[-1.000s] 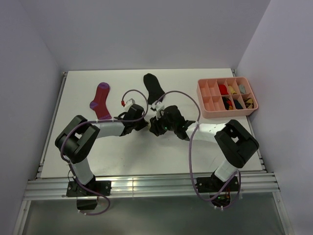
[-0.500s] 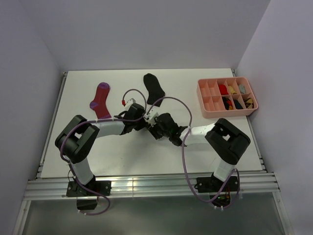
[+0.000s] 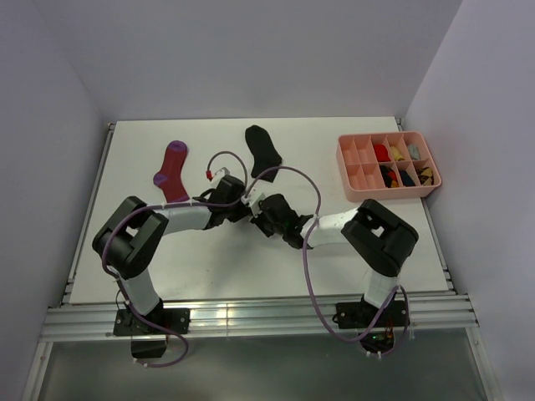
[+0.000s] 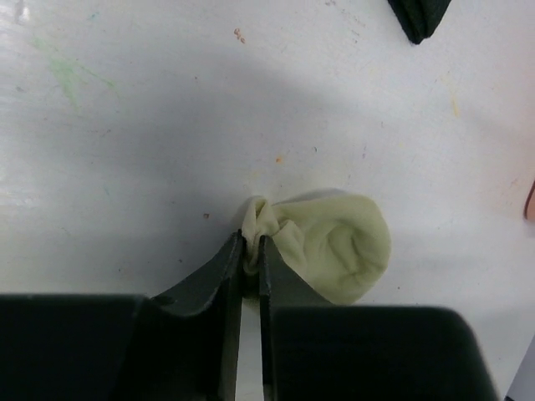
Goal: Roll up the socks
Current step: Roll the sock at the center of the board.
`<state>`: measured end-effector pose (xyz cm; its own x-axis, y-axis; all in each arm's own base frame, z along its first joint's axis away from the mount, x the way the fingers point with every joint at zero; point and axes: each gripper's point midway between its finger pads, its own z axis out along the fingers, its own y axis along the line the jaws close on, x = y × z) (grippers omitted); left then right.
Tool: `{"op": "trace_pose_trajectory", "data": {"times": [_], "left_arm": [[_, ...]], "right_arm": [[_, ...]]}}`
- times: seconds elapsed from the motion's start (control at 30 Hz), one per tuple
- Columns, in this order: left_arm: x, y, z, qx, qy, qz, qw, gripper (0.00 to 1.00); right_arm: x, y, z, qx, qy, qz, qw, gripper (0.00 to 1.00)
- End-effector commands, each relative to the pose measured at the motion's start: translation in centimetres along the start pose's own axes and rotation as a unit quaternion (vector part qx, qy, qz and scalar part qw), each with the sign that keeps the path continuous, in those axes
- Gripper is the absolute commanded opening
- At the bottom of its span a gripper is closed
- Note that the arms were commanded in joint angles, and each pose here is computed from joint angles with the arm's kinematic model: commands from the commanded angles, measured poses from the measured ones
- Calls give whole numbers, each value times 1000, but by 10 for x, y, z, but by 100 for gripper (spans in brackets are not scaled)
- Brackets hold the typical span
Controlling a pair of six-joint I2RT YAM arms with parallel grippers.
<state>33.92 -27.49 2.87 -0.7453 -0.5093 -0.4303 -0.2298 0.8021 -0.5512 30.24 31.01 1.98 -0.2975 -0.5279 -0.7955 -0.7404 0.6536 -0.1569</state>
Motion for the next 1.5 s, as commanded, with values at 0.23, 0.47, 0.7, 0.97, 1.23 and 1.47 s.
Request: {"op": "trace_pose_trajectory", "data": {"times": [0.23, 0.47, 0.7, 0.97, 1.23, 1.47], "left_arm": [[-16, 0, -32, 31, -64, -23, 997, 54], [-18, -6, -41, 68, -77, -40, 994, 57], [-8, -11, -27, 78, -56, -47, 994, 58], [-2, -12, -6, 66, -44, -49, 996, 55], [9, -15, 1, 70, -24, -42, 996, 22], [18, -18, 1, 63, -16, -22, 998, 0]], "right_arm": [[-3, 10, -15, -187, 52, 245, 950, 0], [7, 6, -12, -275, 79, 413, 864, 0], [19, 6, -8, -304, 88, 482, 817, 0], [27, -1, -5, -298, 84, 511, 802, 0], [34, -8, -2, -269, 86, 501, 818, 7], [22, -22, -9, -235, 59, 463, 852, 30]]}}
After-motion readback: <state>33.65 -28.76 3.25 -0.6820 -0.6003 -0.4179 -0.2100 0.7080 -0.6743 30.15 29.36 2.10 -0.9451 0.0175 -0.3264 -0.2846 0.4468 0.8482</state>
